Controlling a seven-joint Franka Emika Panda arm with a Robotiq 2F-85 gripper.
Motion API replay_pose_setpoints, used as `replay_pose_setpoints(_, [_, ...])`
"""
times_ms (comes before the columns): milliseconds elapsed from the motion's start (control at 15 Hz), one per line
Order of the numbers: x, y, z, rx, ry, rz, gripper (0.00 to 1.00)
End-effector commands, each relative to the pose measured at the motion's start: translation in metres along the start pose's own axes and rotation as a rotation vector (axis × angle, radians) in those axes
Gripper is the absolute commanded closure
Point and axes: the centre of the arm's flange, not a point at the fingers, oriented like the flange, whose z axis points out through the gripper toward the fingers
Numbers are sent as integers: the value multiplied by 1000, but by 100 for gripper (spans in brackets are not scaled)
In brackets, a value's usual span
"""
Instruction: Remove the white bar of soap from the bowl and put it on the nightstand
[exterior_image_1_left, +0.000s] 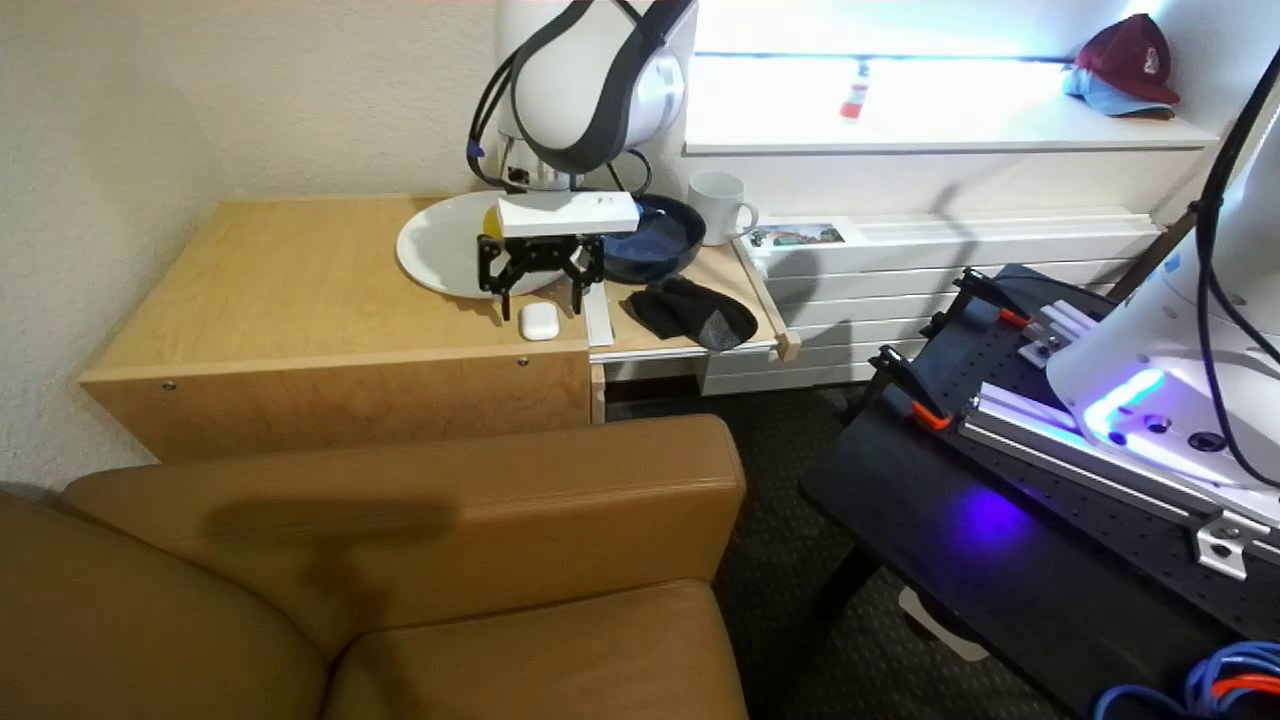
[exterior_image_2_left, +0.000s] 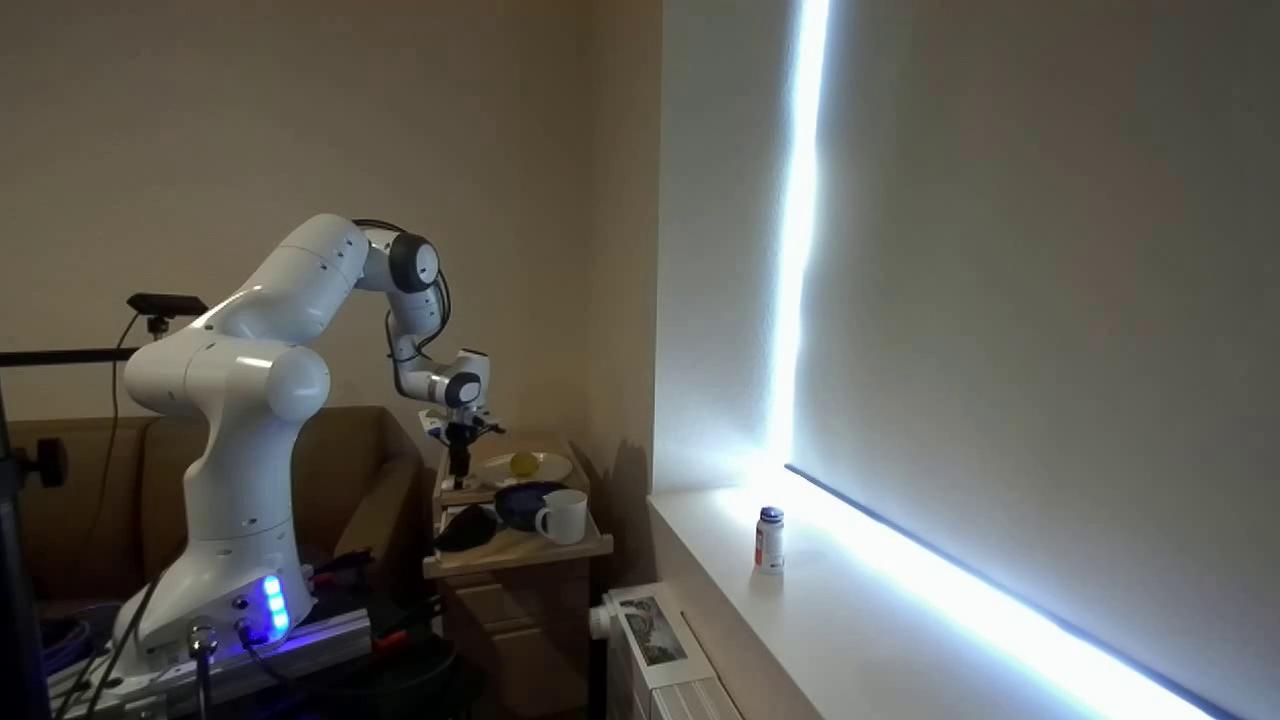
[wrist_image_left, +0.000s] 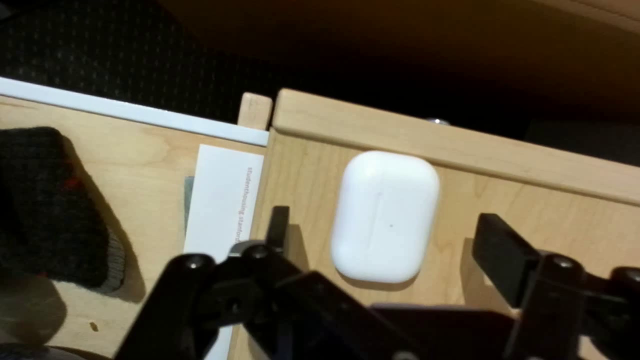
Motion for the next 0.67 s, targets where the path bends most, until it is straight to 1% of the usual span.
replay_pose_setpoints(0, [-3, 4, -18, -21, -46, -35, 0])
replay_pose_setpoints(67, [-7, 6, -29, -22, -69, -51, 0])
replay_pose_setpoints(133, [-13, 11, -47, -14, -117, -86, 0])
replay_pose_setpoints(200, [-19, 15, -63, -9, -140, -112, 0])
replay_pose_setpoints(267, [-26, 21, -86, 17, -171, -145, 0])
replay_pose_setpoints(333, [-32, 26, -104, 35, -181, -169, 0])
replay_pose_setpoints(400, [-38, 31, -120, 73, -172, -207, 0])
replay_pose_setpoints(533, [-47, 43, -157, 193, -137, -287, 0])
replay_pose_setpoints(600, [-25, 8, -119, 122, -140, -227, 0])
